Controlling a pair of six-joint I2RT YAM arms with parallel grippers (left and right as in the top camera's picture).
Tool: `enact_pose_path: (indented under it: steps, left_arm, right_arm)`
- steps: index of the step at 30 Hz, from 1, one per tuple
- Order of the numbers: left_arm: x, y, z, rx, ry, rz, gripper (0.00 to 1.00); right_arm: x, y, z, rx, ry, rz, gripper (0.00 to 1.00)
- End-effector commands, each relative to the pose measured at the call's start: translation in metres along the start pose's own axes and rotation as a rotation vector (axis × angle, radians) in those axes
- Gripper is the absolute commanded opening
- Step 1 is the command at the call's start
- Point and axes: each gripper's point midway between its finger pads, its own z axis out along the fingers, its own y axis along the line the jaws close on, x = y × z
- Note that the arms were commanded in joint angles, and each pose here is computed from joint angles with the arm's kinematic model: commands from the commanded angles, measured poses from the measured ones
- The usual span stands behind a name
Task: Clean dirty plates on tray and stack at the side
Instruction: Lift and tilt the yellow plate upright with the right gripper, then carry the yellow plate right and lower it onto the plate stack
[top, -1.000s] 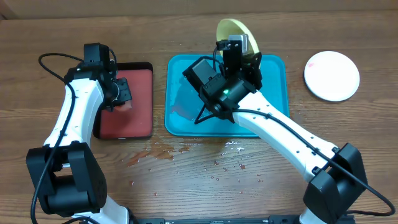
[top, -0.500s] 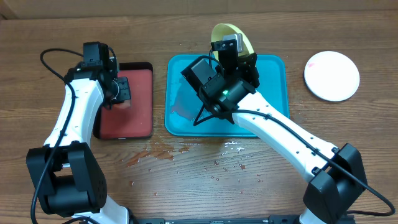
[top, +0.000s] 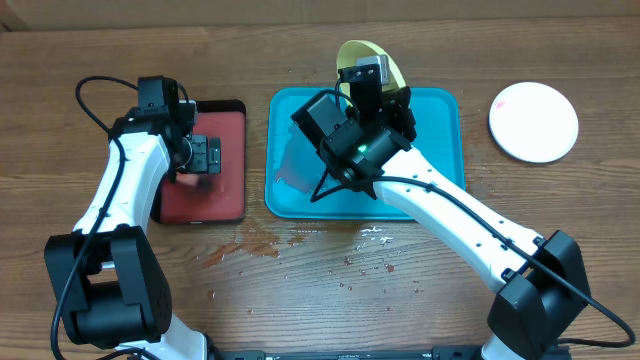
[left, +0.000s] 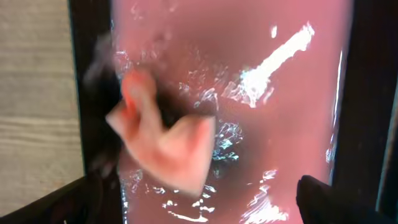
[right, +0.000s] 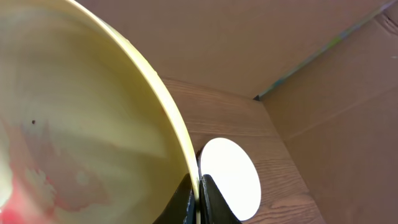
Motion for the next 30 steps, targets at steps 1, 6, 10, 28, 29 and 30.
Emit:
enact_pose_path:
  steps: [1, 6, 10, 28, 29, 30]
  left_arm:
    - [-0.005, 0.001, -0.015, 0.003, -0.012, -0.019, 1.00]
    - [-0.019, -0.006, -0.058, 0.066, -0.082, -0.021, 1.00]
    - [-0.029, -0.019, -0.099, 0.152, -0.187, -0.017, 1.00]
    - [-0.019, -0.086, -0.154, 0.409, -0.273, 0.093, 1.00]
    - [-0.020, -0.091, -0.156, 0.415, -0.276, 0.106, 1.00]
    - [-0.019, -0.095, -0.156, 0.420, -0.278, 0.117, 1.00]
  right_arm:
    - [0.001, -0.001, 0.002, -0.041, 0.028, 0.029, 0.04]
    - [0.033, 0.007, 0.028, -0.169, 0.215, 0.121, 0.04]
    - [0.064, 0.008, 0.056, -0.293, 0.437, 0.270, 0.04]
    - [0.169, -0.156, 0.211, -0.330, 0.842, 1.003, 0.04]
    - [0.180, -0.164, 0.217, -0.306, 0.858, 1.021, 0.04]
    - [0.189, -0.168, 0.222, -0.290, 0.874, 1.034, 0.04]
